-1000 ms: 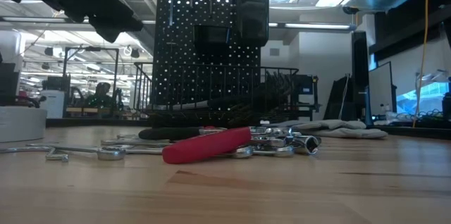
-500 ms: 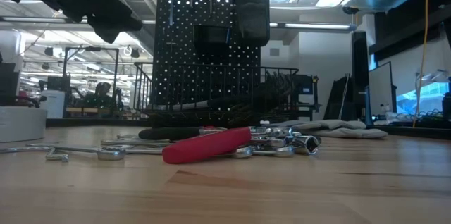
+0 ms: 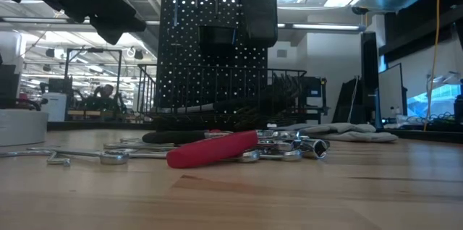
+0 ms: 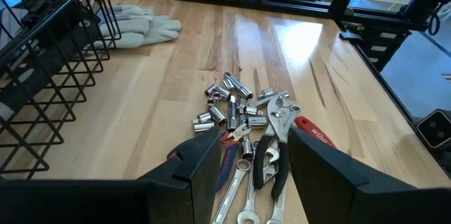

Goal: Hang tools onto peg board
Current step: Put the transparent red screwdriver into the right black bin on the peg board, then put the blue pliers into the right black bin on the peg board

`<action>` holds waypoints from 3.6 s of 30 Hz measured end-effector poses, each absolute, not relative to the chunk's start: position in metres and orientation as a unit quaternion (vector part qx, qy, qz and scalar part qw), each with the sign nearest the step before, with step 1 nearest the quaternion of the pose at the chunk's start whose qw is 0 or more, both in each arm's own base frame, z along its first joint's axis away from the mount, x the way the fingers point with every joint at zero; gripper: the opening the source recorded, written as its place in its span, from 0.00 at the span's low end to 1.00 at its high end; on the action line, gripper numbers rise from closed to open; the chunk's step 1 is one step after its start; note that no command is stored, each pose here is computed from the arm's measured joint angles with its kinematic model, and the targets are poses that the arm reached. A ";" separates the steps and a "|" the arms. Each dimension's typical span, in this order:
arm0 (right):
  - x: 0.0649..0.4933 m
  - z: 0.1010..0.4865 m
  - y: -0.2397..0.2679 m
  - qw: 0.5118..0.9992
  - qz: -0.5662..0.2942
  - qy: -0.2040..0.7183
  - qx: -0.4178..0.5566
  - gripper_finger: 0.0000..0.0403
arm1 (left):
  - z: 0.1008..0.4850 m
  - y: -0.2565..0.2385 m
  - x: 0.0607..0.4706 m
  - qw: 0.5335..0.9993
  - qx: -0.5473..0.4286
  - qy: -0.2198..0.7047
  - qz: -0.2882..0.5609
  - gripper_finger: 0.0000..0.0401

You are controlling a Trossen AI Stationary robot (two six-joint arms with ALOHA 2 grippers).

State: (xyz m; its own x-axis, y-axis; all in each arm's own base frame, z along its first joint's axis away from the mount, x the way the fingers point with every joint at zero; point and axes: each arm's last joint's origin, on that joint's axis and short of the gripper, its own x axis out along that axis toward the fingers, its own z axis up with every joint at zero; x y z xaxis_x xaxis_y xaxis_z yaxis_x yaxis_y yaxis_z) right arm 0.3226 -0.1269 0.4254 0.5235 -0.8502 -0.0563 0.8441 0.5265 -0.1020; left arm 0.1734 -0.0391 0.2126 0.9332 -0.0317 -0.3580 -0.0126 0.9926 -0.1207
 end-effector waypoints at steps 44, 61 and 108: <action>0.301 0.378 0.076 0.948 -0.088 0.279 -0.126 0.55 | 0.212 -0.039 0.173 0.981 -0.070 0.183 -0.003 0.39; 0.306 0.270 0.092 0.963 -0.018 0.263 -0.048 0.55 | 0.205 -0.041 0.179 0.977 -0.065 0.202 -0.001 0.39; 0.414 0.145 0.053 0.922 -0.105 0.355 0.112 0.56 | 0.189 -0.045 0.196 0.973 -0.049 0.226 0.000 0.39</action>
